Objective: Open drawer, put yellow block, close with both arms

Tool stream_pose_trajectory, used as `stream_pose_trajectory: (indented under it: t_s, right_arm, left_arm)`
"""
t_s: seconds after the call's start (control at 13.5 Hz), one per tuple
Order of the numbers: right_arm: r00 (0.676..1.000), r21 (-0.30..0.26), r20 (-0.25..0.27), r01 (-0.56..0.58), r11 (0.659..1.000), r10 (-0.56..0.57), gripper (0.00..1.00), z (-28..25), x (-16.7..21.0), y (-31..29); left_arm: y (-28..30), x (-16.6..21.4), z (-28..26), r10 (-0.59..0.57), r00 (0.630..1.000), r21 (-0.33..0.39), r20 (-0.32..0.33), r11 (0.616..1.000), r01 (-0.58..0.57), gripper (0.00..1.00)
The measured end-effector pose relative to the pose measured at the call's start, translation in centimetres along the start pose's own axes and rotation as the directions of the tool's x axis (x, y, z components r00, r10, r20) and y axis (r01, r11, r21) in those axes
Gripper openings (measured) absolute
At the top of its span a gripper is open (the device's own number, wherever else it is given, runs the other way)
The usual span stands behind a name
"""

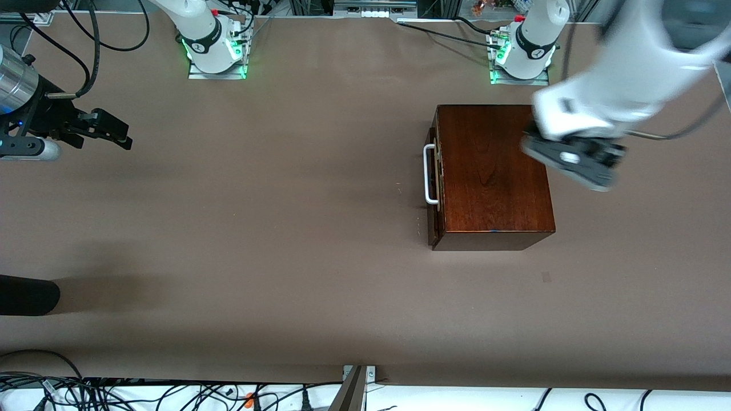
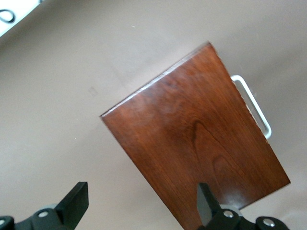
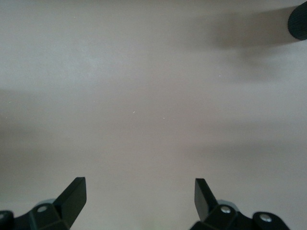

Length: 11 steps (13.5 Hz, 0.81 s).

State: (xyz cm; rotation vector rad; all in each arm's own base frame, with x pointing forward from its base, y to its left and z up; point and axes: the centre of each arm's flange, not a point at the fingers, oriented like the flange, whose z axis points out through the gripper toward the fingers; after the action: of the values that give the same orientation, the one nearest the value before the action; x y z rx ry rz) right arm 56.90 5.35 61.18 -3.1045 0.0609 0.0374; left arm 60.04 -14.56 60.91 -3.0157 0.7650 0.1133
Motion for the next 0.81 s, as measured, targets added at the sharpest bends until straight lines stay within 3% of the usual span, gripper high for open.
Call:
stream_pose_trajectory:
  t_s: [0.15,0.44,0.81]
  right_arm:
    - [1.000,0.000,0.000,0.000,1.000,0.000,1.00,0.0,0.0,0.0]
    - [1.000,-0.009,-0.001,0.000,1.000,0.000,1.00,0.0,0.0,0.1]
    - [0.997,-0.066,-0.009,0.077,0.995,-0.078,1.00,0.0,0.0,-0.5]
  left_arm:
    - [-4.4,-2.2,0.0,-0.114,0.992,-0.032,-0.056,0.993,0.112,1.00]
    - [-5.9,-7.3,0.7,-0.358,0.933,-0.035,-0.048,0.934,0.356,1.00]
    - [-6.6,-9.4,0.5,-0.431,0.899,-0.010,-0.074,0.902,0.432,1.00]
